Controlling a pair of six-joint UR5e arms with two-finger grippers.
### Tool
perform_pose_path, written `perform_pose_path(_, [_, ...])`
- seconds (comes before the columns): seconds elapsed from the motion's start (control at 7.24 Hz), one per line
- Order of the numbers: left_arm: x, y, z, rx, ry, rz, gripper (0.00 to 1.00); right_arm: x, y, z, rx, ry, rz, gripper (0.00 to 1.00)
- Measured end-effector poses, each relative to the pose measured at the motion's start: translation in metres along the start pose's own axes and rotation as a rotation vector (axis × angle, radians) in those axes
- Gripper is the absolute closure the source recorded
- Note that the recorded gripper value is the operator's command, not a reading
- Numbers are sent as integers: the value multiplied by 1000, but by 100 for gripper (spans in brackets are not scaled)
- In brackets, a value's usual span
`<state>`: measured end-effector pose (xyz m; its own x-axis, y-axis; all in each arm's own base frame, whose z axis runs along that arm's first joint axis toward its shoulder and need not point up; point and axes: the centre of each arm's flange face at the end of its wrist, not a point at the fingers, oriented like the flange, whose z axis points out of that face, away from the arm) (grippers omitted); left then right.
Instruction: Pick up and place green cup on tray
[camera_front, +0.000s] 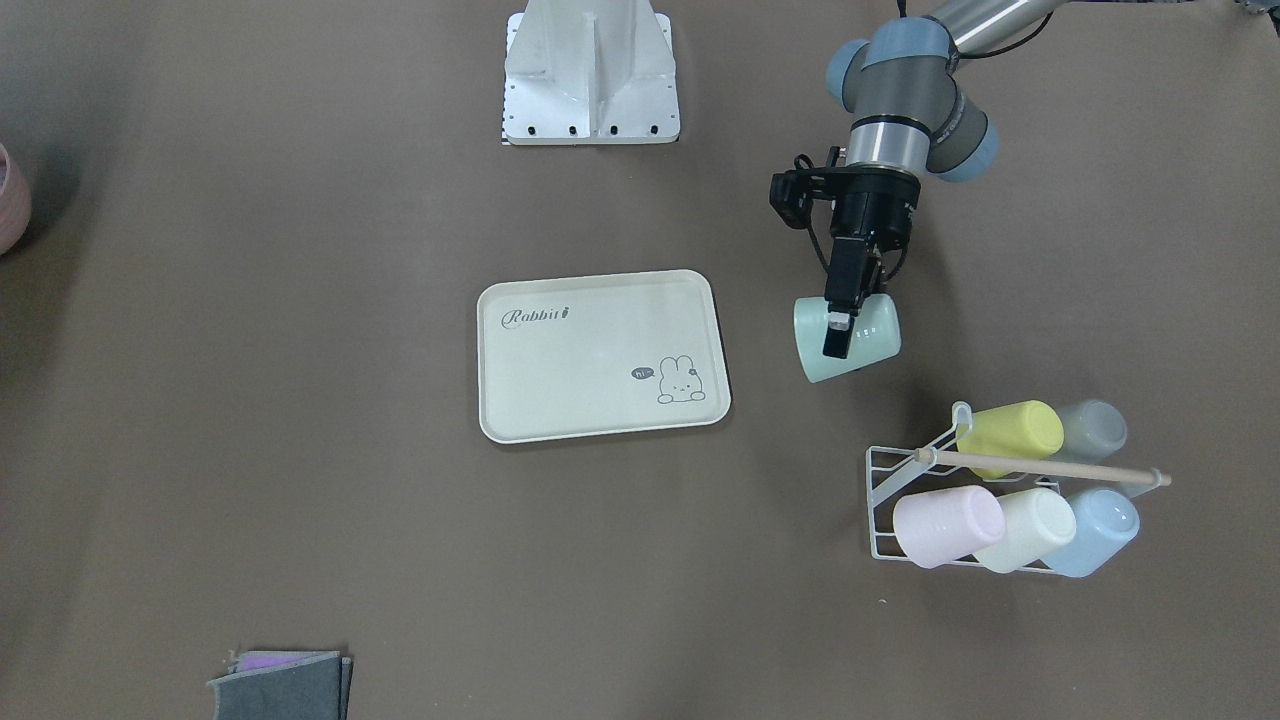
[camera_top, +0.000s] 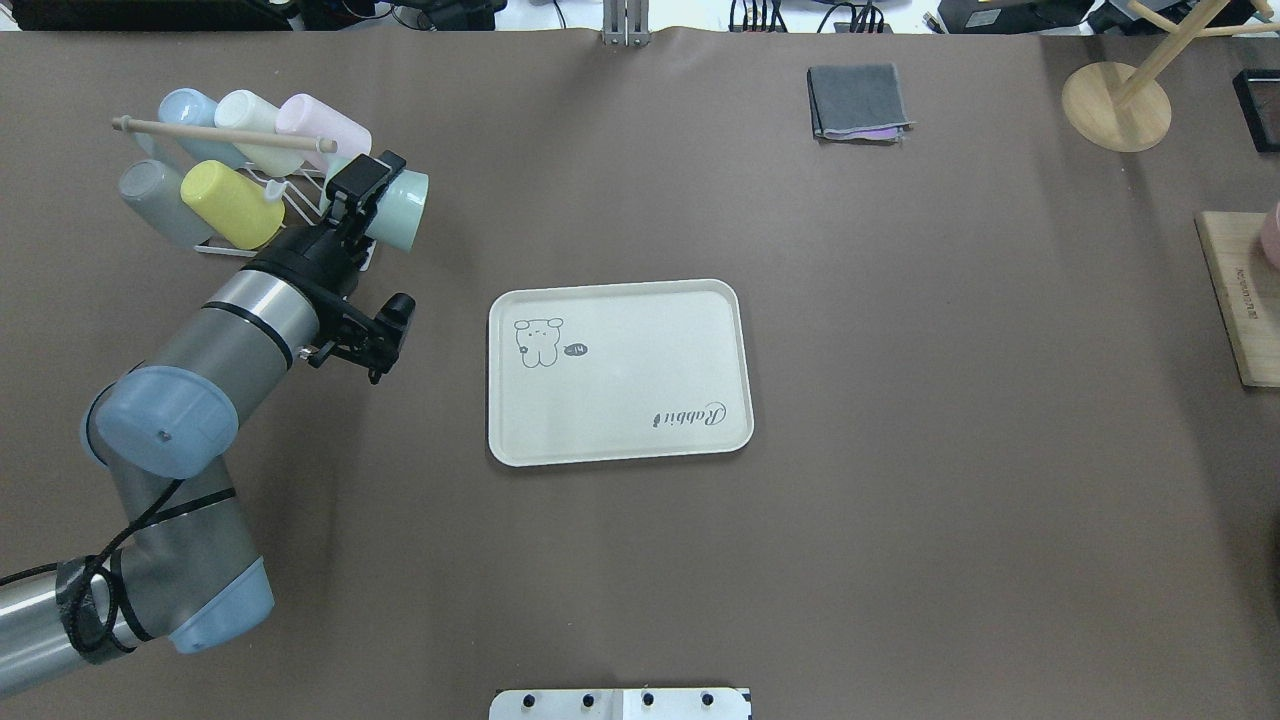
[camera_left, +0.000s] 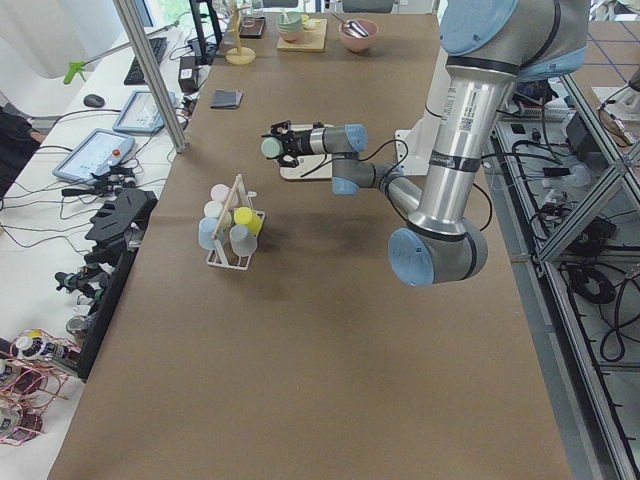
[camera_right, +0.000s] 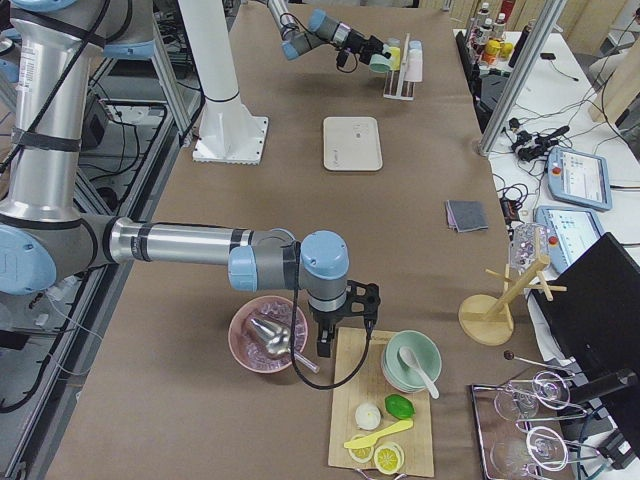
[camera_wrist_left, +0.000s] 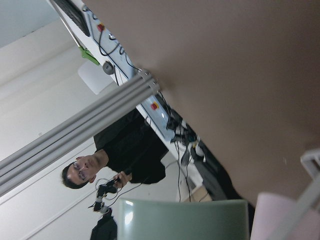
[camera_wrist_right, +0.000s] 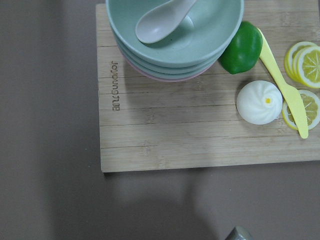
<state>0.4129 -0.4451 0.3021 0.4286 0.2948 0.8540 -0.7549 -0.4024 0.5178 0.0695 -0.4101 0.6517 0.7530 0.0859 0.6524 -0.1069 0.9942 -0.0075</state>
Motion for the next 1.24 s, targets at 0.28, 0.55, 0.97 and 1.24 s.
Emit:
perform_pose_path(0.28, [-5, -41, 26, 149, 121, -490, 94, 1, 0, 1, -2, 4, 2, 0])
perform_pose_path(0.55, [-5, -68, 43, 252, 210, -815, 99, 2, 0, 2, -3, 9, 3, 0])
perform_pose_path(0.97, [-4, -104, 70, 375, 303, -1139, 100, 3, 0, 4, -7, 13, 3, 0])
perform_pose_path(1.24, [0, -138, 90, 417, 365, -1248, 100, 4, 0, 5, -9, 15, 4, 0])
